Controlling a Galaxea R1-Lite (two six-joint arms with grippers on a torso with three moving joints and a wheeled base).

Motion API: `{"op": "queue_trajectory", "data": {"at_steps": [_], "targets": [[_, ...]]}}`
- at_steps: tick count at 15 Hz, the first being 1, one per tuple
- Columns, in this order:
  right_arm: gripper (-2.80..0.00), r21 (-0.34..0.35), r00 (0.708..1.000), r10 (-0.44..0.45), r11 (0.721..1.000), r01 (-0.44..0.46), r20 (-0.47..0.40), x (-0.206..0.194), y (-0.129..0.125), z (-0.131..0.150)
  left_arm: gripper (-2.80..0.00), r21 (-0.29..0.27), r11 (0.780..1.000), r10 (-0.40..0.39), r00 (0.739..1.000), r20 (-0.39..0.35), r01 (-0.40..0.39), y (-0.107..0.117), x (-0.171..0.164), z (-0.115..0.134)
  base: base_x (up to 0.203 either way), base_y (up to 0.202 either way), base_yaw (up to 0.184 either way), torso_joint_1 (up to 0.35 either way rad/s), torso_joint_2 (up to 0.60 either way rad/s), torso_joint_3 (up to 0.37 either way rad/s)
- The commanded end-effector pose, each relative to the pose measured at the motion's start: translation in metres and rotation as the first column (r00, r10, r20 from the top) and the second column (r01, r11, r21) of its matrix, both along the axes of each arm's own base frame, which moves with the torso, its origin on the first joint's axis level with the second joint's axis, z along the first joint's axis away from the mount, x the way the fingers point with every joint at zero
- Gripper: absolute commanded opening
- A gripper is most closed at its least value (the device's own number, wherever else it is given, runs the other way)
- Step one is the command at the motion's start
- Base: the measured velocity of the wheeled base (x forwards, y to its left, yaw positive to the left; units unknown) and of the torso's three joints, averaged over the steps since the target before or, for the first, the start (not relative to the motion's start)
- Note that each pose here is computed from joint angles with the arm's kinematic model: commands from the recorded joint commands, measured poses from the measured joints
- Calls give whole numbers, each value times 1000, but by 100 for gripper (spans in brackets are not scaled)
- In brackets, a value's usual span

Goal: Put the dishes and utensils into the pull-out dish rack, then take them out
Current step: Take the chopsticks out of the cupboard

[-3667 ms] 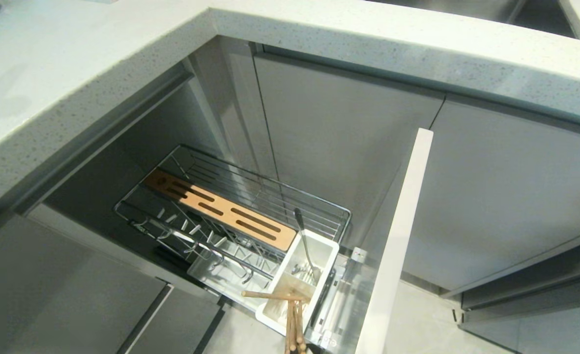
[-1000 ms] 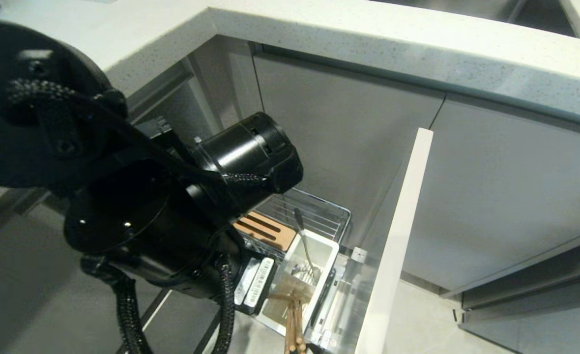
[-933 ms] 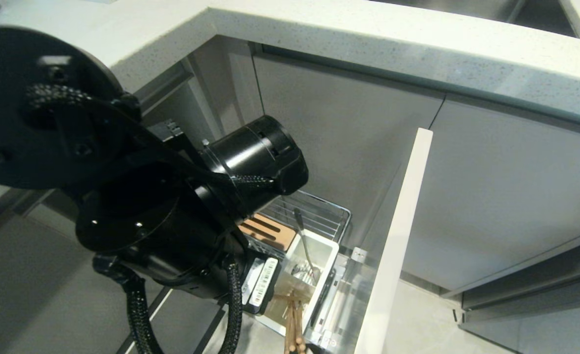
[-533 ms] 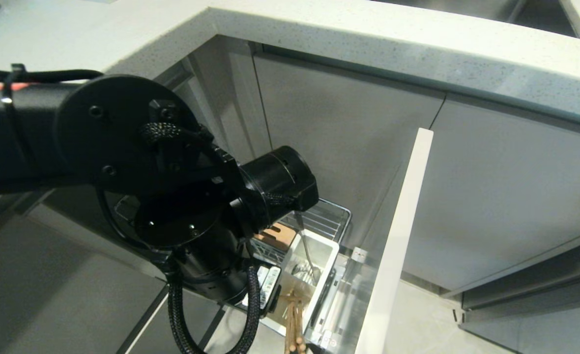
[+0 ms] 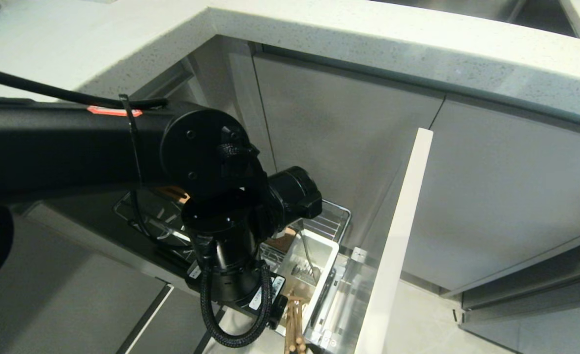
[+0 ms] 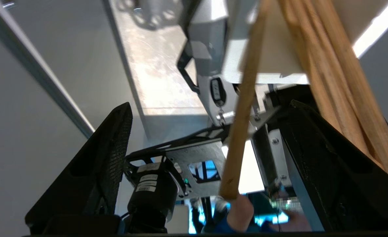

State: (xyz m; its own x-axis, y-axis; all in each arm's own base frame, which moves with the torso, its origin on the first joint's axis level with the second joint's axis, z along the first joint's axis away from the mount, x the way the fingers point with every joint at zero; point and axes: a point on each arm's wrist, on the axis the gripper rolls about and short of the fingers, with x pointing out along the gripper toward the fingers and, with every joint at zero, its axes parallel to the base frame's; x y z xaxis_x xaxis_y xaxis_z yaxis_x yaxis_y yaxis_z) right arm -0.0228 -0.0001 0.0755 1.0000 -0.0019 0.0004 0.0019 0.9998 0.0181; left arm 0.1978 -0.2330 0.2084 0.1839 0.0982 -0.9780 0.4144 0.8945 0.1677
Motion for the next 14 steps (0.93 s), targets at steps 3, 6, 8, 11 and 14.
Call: {"op": "queue_trajectory", "data": {"at_steps": [3, 6, 8, 11, 14], "targets": [[-280, 0, 1000, 0, 1000, 0, -2, 0, 0, 0, 0, 0, 1000, -13, 999, -51, 13, -3, 10, -9, 0, 0, 0, 0, 0, 0], [-280, 0, 1000, 0, 1000, 0, -2, 0, 0, 0, 0, -6, 1000, -16, 998, -65, 15, -7, 17, -13, 0, 0, 0, 0, 0, 0], [-280, 0, 1000, 0, 1000, 0, -2, 0, 0, 0, 0, -6, 1000, -12, 998, -65, 12, -9, 20, -15, 0, 0, 0, 0, 0, 0], [-280, 0, 1000, 0, 1000, 0, -2, 0, 0, 0, 0, -12, 1000, -3, 998, -59, 3, -7, 22, -13, 0, 0, 0, 0, 0, 0], [-280, 0, 1000, 0, 1000, 0, -2, 0, 0, 0, -280, -17, 1000, -2, 998, -55, 1, -8, 22, -12, 0, 0, 0, 0, 0, 0]]}}
